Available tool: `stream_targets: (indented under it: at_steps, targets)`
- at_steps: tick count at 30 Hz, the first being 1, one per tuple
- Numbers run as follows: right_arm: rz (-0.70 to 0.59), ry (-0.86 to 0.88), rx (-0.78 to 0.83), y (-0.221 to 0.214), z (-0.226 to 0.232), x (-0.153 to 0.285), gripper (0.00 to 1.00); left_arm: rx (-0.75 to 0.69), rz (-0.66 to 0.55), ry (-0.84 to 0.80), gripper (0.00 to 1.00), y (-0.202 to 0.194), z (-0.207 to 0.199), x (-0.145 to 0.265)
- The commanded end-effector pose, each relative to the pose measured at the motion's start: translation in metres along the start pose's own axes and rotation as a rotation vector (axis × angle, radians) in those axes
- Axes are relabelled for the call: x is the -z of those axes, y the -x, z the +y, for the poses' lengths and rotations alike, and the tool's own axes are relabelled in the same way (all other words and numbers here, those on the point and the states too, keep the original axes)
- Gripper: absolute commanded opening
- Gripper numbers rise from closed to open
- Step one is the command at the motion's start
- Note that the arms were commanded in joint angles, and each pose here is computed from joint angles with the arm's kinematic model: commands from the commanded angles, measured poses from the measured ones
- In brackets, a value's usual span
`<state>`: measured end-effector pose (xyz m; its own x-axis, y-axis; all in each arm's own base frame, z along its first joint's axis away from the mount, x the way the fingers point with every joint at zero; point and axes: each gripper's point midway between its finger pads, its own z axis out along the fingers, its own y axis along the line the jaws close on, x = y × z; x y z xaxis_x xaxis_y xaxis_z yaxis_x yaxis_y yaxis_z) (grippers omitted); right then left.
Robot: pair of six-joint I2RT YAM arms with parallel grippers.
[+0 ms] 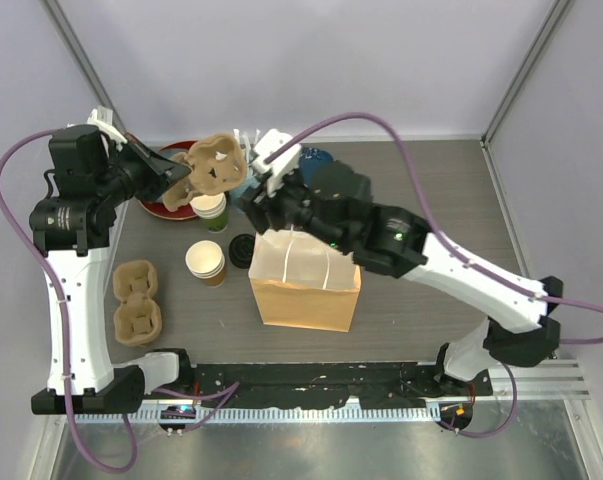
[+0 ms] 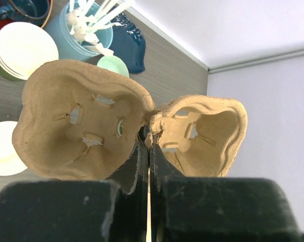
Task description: Pack the takeout coffee
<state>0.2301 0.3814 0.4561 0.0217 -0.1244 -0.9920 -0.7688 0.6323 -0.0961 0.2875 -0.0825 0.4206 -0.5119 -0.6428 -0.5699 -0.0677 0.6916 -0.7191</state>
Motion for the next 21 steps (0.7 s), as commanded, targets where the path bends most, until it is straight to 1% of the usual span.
stream_targets:
  at_steps: [1, 3, 4, 5, 7, 8, 12, 15, 17, 21]
  targets:
    - [-0.132, -0.12, 0.093, 0.022, 0.006, -0.044, 0.6, 0.088, -0.107, 0.016, 0.0, 0.022, -0.01, 0.008]
    - [-0.149, -0.121, 0.13, 0.022, 0.015, -0.056, 0.58, 0.096, -0.109, 0.011, 0.0, 0.023, -0.012, 0.009]
    - [-0.184, -0.117, 0.136, 0.031, 0.022, -0.058, 0.58, 0.104, -0.105, 0.009, 0.0, 0.023, -0.012, 0.009]
    - [-0.166, -0.116, 0.156, 0.021, 0.028, -0.072, 0.57, 0.106, -0.106, 0.005, 0.0, 0.023, -0.013, 0.01]
    - [-0.193, -0.132, 0.174, 0.028, 0.028, -0.08, 0.57, 0.109, -0.107, 0.006, 0.0, 0.023, -0.014, 0.011]
    - [-0.181, -0.139, 0.189, 0.02, 0.031, -0.091, 0.56, 0.112, -0.102, 0.007, 0.0, 0.022, -0.014, 0.011]
    - [-0.21, -0.111, 0.209, 0.023, 0.04, -0.103, 0.57, 0.111, -0.103, 0.011, 0.0, 0.021, -0.012, 0.011]
    - [-0.222, -0.083, 0.206, 0.029, 0.043, -0.099, 0.56, 0.104, -0.112, 0.01, 0.0, 0.023, -0.011, 0.009]
    - [-0.212, -0.068, 0.208, 0.025, 0.045, -0.095, 0.57, 0.098, -0.122, 0.013, 0.0, 0.025, -0.01, 0.008]
    - [-0.211, -0.025, 0.2, 0.024, 0.047, -0.08, 0.66, 0.104, -0.121, 0.023, 0.0, 0.025, -0.007, 0.002]
